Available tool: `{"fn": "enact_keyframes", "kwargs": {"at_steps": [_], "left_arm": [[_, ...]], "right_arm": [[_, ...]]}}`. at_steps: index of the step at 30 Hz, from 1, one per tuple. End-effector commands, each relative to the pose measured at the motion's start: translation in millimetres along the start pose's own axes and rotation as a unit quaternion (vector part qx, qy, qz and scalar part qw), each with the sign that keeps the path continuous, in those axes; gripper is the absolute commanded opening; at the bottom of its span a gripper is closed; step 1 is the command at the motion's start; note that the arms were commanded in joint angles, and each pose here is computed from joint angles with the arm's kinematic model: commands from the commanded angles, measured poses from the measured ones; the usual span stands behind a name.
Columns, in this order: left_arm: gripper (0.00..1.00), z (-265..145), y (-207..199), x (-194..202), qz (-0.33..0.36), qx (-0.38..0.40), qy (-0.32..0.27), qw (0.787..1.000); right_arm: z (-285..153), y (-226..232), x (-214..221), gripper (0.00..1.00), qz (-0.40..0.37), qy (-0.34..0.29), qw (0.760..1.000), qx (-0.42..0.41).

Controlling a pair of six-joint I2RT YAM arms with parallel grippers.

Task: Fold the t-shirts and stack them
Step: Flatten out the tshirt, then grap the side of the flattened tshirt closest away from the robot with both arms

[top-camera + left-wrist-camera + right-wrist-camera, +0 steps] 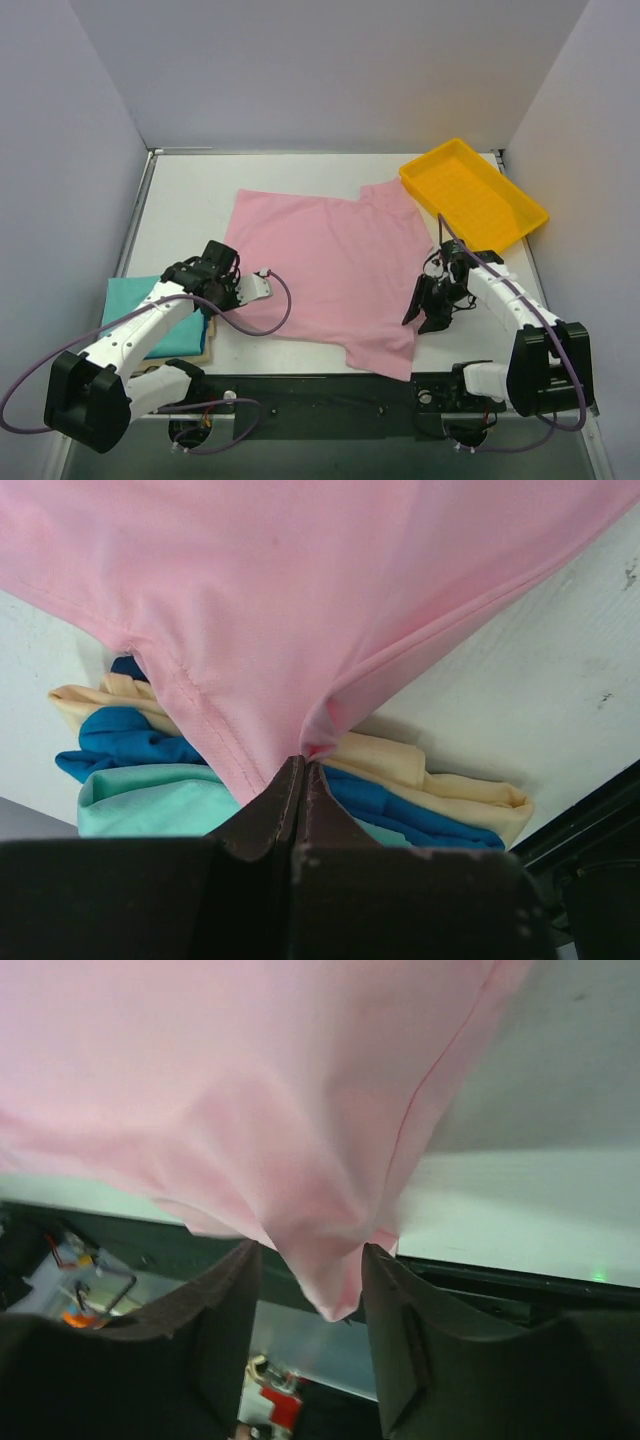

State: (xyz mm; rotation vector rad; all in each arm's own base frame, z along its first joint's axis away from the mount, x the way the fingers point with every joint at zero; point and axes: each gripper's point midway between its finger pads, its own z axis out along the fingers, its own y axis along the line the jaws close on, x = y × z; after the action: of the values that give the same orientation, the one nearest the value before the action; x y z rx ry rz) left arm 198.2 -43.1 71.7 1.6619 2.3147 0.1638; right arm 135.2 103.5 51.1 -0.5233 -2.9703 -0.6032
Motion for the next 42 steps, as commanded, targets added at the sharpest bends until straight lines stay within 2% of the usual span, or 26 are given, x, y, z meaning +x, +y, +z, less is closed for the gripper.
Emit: {"fn": "enact_keyframes", "kwargs": {"at_steps": [1,6,7,10,13,16,19,24,26,28,29,31,36,42], "left_arm": [[0.00,-3.1,4.5,-19.6,-0.005,0.003,-0.034,0.999],[0.00,-2.2,-6.9,-26.7,-0.004,0.023,-0.052,0.998],[0.00,-1.9,-9.0,-26.7,-0.006,0.025,-0.052,0.998],[0.00,-1.5,-11.6,-27.9,-0.006,0.029,-0.054,0.998],[0.00,-4.4,-9.9,-31.7,-0.001,0.024,-0.058,0.998],[0.00,-6.0,-9.4,-36.6,0.001,0.027,-0.065,0.998],[0.00,-6.8,-7.8,-38.9,0.007,0.024,-0.064,0.998],[0.00,-13.3,-1.7,-42.9,0.010,0.008,-0.069,0.998],[0.00,-14.9,-1.1,-45.1,0.007,0.006,-0.073,0.997],[0.00,-15.7,0.9,-45.6,0.006,0.002,-0.073,0.997],[0.00,-15.9,2.2,-44.8,0.005,-0.002,-0.070,0.998],[0.00,-18.2,3.0,-45.2,0.004,-0.005,-0.071,0.997],[0.00,-24.2,9.7,-42.4,-0.009,-0.024,-0.060,0.998],[0.00,-30.5,30.3,-47.0,-0.032,-0.065,-0.056,0.996]], "right_arm": [[-6.0,-13.7,-23.8,0.48,0.007,-0.036,0.997,0.072],[-22.6,-22.8,-0.1,0.52,-0.025,-0.052,0.987,0.149],[-20.7,-27.6,12.9,0.52,-0.040,-0.046,0.985,0.163],[-6.3,-34.7,40.7,0.52,-0.020,-0.034,0.984,0.176],[8.4,-49.2,63.1,0.52,-0.030,-0.046,0.979,0.199],[27.0,-42.4,67.0,0.52,-0.033,-0.060,0.984,0.167],[51.3,-30.7,70.9,0.52,-0.035,-0.048,0.990,0.127],[60.5,-34.6,65.2,0.50,-0.048,-0.059,0.987,0.144],[66.2,-30.7,63.6,0.44,-0.051,-0.057,0.988,0.135],[70.3,-33.7,66.0,0.28,-0.051,-0.045,0.988,0.142],[69.1,-32.3,65.6,0.11,-0.054,-0.044,0.987,0.143],[66.7,-32.5,66.9,0.00,-0.053,-0.043,0.988,0.141],[36.5,-6.5,77.6,0.00,-0.057,-0.035,0.994,0.081],[-26.2,18.4,112.4,0.00,-0.070,0.044,0.996,-0.027]]}}
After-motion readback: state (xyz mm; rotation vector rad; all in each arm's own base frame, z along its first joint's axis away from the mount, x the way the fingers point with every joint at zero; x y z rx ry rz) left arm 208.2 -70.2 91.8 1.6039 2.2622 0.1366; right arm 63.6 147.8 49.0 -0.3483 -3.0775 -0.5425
